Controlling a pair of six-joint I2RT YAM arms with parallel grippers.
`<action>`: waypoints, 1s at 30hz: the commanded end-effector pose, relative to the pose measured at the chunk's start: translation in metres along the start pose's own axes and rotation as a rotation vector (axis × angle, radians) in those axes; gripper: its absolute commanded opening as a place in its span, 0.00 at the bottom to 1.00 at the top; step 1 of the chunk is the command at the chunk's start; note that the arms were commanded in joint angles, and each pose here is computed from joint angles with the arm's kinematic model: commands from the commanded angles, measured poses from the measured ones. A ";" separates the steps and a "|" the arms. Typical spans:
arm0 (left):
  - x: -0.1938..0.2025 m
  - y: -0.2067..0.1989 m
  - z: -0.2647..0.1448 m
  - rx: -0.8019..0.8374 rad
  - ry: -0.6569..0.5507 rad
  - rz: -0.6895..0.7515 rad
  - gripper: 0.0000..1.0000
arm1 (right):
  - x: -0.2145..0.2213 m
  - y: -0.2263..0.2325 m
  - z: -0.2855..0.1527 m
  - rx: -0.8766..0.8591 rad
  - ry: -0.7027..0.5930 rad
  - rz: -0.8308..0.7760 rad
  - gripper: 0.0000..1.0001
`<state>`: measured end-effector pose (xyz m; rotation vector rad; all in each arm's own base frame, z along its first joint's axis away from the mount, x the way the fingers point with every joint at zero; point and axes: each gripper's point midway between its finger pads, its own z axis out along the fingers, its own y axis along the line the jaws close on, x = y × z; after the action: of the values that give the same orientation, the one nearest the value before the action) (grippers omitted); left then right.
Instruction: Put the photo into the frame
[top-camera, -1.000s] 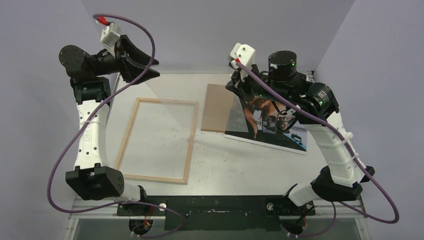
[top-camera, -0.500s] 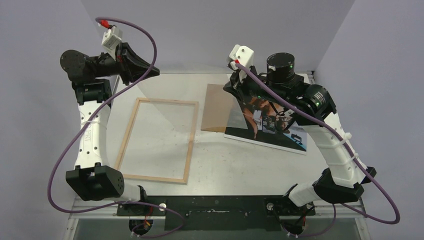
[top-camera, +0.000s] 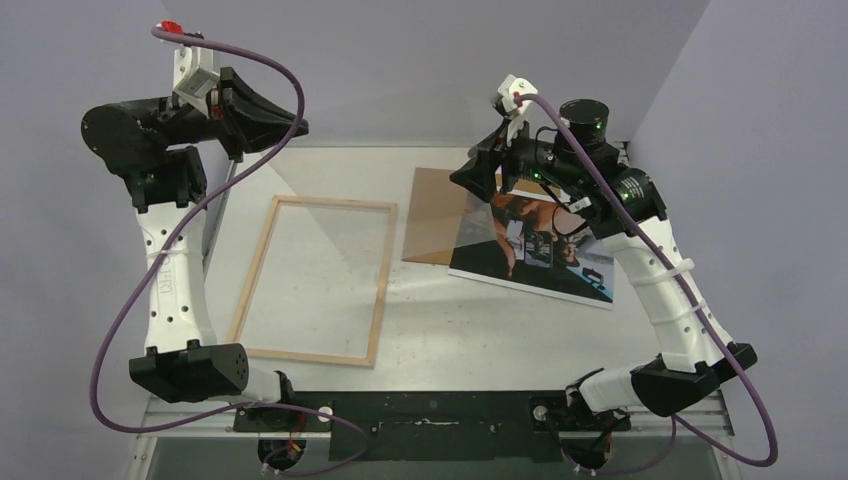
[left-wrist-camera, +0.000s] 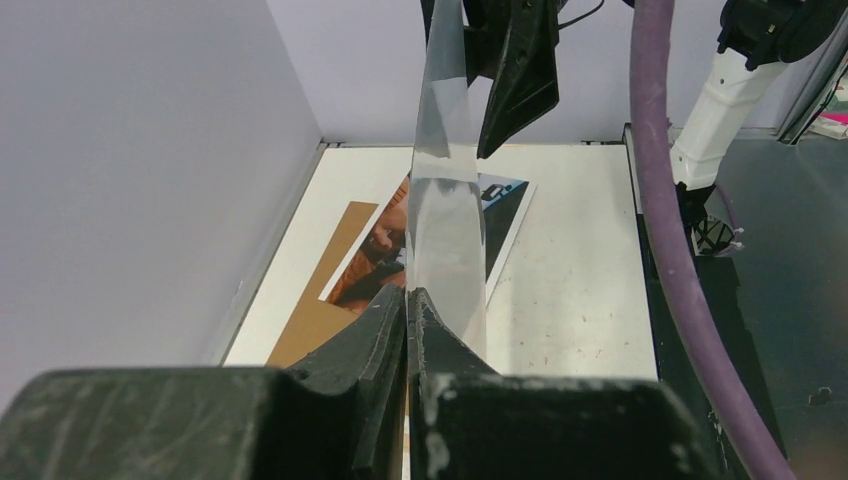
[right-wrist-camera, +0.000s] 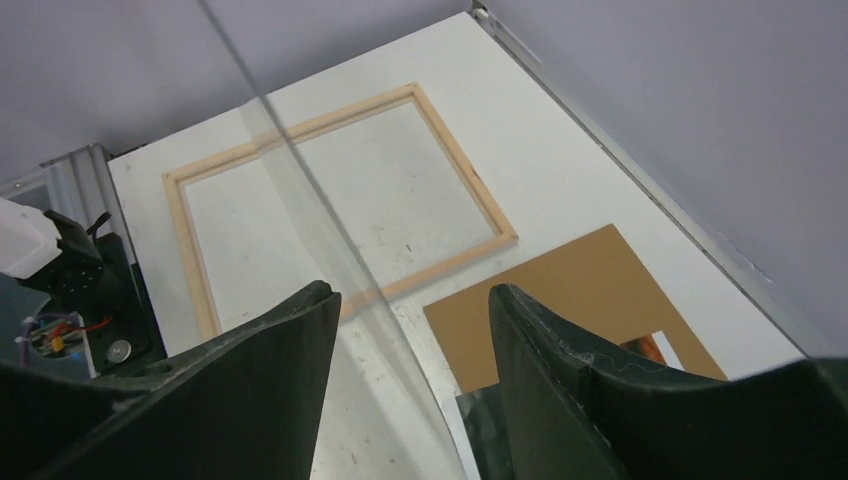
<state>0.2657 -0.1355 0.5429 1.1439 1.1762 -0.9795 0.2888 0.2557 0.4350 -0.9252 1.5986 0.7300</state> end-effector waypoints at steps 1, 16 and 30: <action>-0.019 -0.010 0.000 -0.014 -0.014 0.076 0.00 | -0.043 0.022 -0.016 -0.152 -0.179 -0.028 0.54; -0.037 0.000 0.001 -0.069 -0.076 0.101 0.00 | -0.044 0.037 -0.023 -0.324 -0.243 0.052 0.45; -0.041 0.011 0.000 -0.108 -0.107 0.088 0.00 | -0.037 0.033 -0.016 -0.325 -0.223 0.076 0.21</action>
<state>0.2703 -0.1362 0.5651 1.0751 1.1252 -0.9419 0.2593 0.2649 0.4641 -0.9502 1.4124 1.1420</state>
